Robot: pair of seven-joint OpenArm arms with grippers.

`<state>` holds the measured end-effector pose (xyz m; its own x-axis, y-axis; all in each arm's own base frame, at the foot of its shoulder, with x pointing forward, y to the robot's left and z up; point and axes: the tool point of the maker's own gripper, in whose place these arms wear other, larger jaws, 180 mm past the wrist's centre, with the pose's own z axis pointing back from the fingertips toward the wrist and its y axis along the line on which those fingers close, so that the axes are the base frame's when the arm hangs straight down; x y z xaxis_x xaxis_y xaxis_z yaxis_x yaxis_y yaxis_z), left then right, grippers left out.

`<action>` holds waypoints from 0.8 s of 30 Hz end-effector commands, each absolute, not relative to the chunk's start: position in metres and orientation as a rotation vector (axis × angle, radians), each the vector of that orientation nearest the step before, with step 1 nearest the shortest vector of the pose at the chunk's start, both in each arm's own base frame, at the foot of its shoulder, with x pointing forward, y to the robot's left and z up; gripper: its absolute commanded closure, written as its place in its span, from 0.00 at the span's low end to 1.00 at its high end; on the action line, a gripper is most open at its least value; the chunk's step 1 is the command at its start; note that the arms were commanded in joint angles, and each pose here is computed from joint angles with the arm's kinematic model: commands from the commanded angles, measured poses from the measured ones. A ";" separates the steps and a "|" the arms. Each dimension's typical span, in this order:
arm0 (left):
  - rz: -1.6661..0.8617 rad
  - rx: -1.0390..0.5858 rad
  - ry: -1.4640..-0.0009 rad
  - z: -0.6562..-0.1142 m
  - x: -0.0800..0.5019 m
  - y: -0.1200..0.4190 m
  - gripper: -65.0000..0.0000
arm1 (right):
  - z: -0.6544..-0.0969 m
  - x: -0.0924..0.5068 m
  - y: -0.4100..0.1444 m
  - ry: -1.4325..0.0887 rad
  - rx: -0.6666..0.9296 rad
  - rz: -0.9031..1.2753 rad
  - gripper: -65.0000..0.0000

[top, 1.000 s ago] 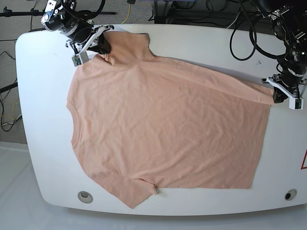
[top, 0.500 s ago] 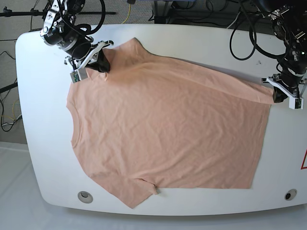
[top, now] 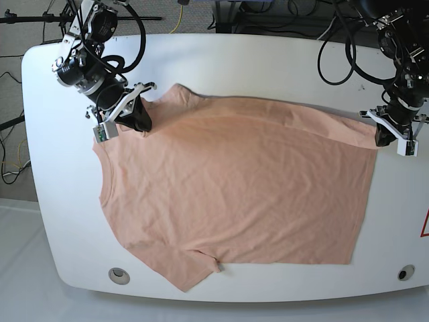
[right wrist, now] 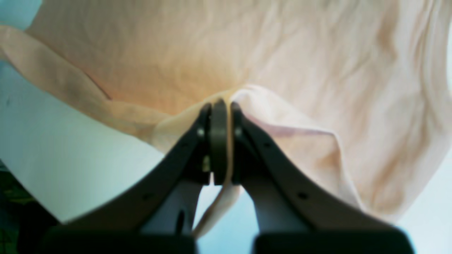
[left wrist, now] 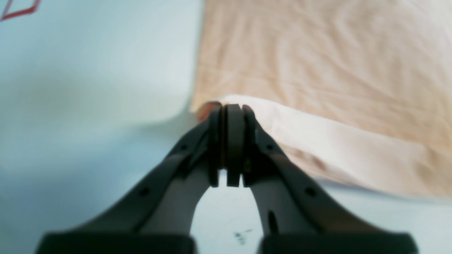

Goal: Fold the T-shirt properly
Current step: 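Lift the shoulder edge with both grippers and fold it toward the hem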

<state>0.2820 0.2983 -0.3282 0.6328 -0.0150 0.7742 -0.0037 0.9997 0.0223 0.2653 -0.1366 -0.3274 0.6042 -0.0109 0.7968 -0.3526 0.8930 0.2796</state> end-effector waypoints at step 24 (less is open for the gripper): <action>0.057 0.035 -0.935 -0.324 0.337 0.321 1.00 | -0.318 0.328 -0.160 -0.965 0.362 0.185 1.00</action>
<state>0.3235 0.3183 -0.3404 0.6454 0.0474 0.7624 -0.0699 0.9976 -0.0028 0.3176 -0.1549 -0.3322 0.6054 -0.0028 0.7959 -0.3021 0.9244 0.2331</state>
